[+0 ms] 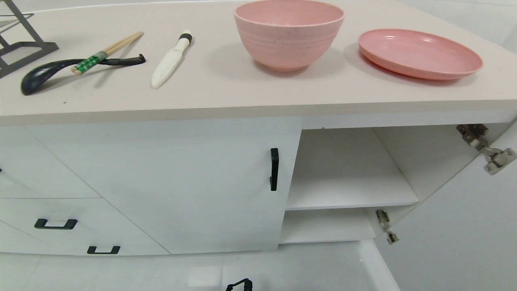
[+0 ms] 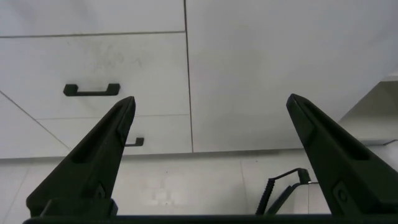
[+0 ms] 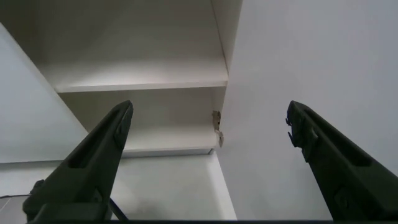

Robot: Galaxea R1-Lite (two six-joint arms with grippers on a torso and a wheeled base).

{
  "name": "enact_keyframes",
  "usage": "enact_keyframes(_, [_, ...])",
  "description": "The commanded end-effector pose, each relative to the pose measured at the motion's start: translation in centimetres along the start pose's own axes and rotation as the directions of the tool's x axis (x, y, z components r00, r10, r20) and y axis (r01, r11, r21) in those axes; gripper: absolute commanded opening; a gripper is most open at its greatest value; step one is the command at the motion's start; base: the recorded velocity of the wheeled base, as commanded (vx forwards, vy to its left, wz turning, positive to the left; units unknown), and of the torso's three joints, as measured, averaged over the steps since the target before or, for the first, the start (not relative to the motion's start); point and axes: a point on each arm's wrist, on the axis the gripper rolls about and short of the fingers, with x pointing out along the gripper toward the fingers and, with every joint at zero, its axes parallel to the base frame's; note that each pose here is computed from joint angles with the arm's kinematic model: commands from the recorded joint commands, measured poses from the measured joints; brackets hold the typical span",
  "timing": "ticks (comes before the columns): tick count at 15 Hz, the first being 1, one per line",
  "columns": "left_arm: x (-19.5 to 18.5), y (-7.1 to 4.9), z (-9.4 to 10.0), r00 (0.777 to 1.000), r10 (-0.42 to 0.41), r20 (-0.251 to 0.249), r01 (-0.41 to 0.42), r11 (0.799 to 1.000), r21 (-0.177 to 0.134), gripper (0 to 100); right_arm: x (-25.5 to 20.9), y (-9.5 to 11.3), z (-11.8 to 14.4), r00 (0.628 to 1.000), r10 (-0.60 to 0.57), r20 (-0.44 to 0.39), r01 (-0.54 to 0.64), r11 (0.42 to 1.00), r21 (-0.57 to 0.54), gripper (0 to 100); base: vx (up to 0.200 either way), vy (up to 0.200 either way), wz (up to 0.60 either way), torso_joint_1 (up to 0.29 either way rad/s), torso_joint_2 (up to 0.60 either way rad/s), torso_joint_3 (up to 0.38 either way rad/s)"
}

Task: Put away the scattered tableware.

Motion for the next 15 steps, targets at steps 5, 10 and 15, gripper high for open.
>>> enact_keyframes(5, [0.01,0.00,0.02,1.000,0.000,0.000,0.000,1.000,0.000,100,0.01,0.00,0.02,1.000,0.000,0.000,0.000,1.000,-0.001,100,0.000,0.000,0.00,0.217,-0.49,-0.215])
enact_keyframes(10, [0.01,0.00,0.02,1.000,-0.002,0.000,0.002,1.000,0.000,100,0.01,0.00,0.02,1.000,0.000,0.000,0.000,1.000,-0.001,100,0.000,0.000,0.00,0.211,-0.50,-0.203])
enact_keyframes(15, [0.01,-0.01,0.02,1.000,-0.006,0.000,0.006,1.000,0.003,100,0.01,0.00,0.02,1.000,0.000,0.000,0.000,1.000,0.001,100,0.000,0.000,0.00,0.253,-0.49,-0.226])
